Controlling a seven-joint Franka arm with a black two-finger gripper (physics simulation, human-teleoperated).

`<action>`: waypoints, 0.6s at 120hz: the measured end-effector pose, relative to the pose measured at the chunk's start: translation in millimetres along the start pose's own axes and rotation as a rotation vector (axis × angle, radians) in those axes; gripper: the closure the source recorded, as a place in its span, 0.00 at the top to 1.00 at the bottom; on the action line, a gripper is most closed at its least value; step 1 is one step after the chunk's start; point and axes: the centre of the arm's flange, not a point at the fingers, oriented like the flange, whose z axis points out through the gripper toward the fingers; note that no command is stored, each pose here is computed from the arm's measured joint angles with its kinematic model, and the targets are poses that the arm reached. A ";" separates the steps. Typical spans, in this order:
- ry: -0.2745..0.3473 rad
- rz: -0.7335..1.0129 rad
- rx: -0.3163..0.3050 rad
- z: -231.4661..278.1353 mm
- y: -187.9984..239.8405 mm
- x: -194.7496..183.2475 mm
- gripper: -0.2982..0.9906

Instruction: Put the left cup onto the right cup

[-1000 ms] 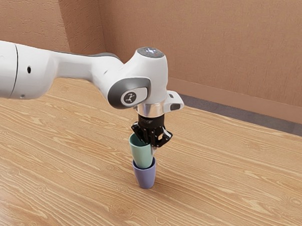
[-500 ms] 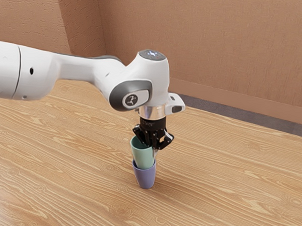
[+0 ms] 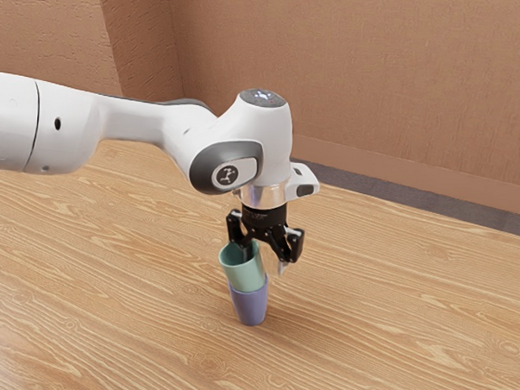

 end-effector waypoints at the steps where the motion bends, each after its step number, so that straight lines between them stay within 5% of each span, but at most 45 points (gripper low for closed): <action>1: 0.000 0.000 0.000 0.1 0.0 0.0 0.62; 72: 0.005 0.005 -0.003 -0.4 0.2 0.8 0.76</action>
